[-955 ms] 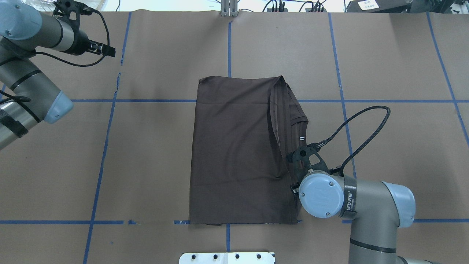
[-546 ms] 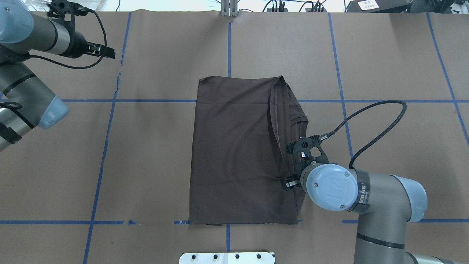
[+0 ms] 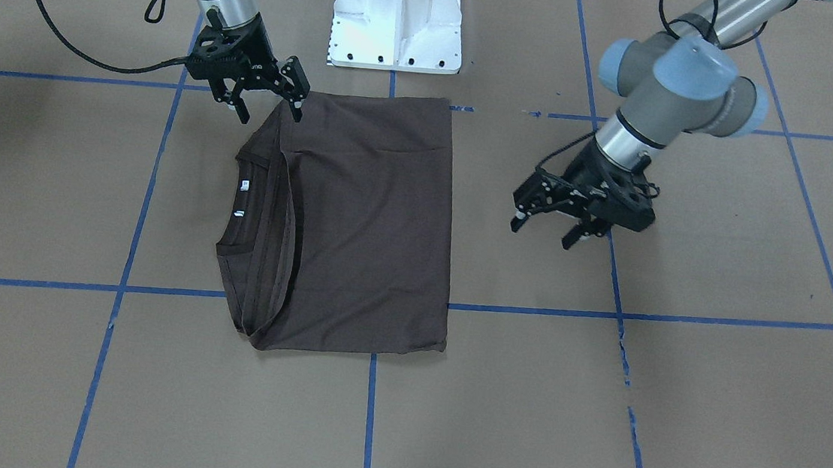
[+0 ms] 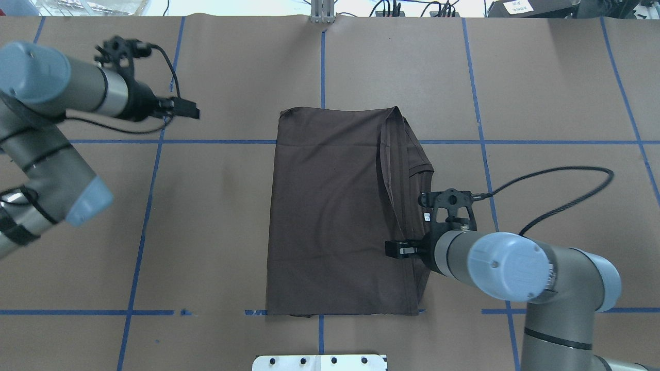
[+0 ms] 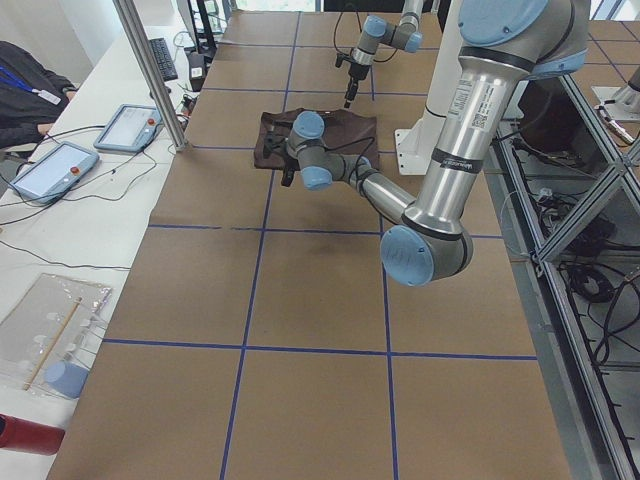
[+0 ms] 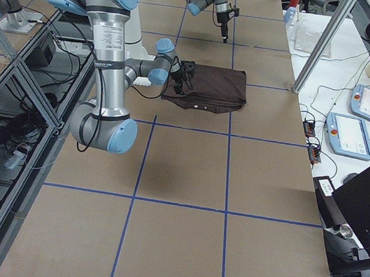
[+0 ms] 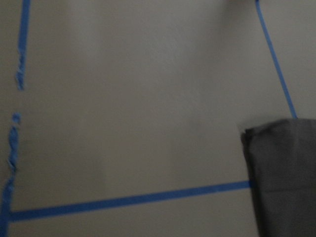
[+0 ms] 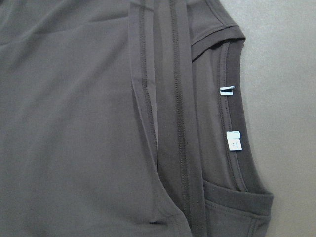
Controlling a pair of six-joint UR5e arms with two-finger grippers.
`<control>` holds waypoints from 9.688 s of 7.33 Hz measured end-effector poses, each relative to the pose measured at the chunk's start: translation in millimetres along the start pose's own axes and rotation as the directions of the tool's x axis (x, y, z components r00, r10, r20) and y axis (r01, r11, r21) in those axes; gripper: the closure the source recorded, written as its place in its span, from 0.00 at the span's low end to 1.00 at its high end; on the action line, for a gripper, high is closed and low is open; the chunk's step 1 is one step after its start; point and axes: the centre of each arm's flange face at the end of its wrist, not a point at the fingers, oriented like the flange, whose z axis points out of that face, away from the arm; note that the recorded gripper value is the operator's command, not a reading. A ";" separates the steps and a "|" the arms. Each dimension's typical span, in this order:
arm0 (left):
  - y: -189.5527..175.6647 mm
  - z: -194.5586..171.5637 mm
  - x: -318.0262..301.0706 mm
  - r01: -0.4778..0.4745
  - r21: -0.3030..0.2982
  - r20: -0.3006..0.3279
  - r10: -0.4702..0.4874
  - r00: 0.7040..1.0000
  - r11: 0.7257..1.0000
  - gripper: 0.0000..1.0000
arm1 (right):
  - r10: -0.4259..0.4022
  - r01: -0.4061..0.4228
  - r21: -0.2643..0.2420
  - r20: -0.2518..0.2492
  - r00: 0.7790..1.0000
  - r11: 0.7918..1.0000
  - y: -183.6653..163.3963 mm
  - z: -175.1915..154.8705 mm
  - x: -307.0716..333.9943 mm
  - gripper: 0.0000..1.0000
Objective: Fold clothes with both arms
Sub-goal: 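Move both grippers to the shirt corners nearest the robot, then lower both grippers and grasp the two near shirt corners, then lift the near edge with both grippers and fold it away from the robot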
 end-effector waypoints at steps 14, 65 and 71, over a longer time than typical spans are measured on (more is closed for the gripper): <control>256.3 39.7 69.9 0.374 -0.162 0.058 -0.370 0.927 0.913 0.50 | 0.089 -0.090 0.050 0.014 0.996 0.995 7.7 -2.8 -1.2 0.00; 255.9 6.9 97.4 0.384 -0.179 0.007 -0.389 0.921 0.906 1.00 | 0.309 -0.274 0.181 -0.211 0.927 0.945 117.4 30.7 -38.5 1.00; 228.6 -161.6 163.6 0.365 -0.285 0.074 -0.360 0.930 0.886 1.00 | 0.322 -0.308 0.101 -0.204 0.924 0.946 84.0 -100.7 -61.8 1.00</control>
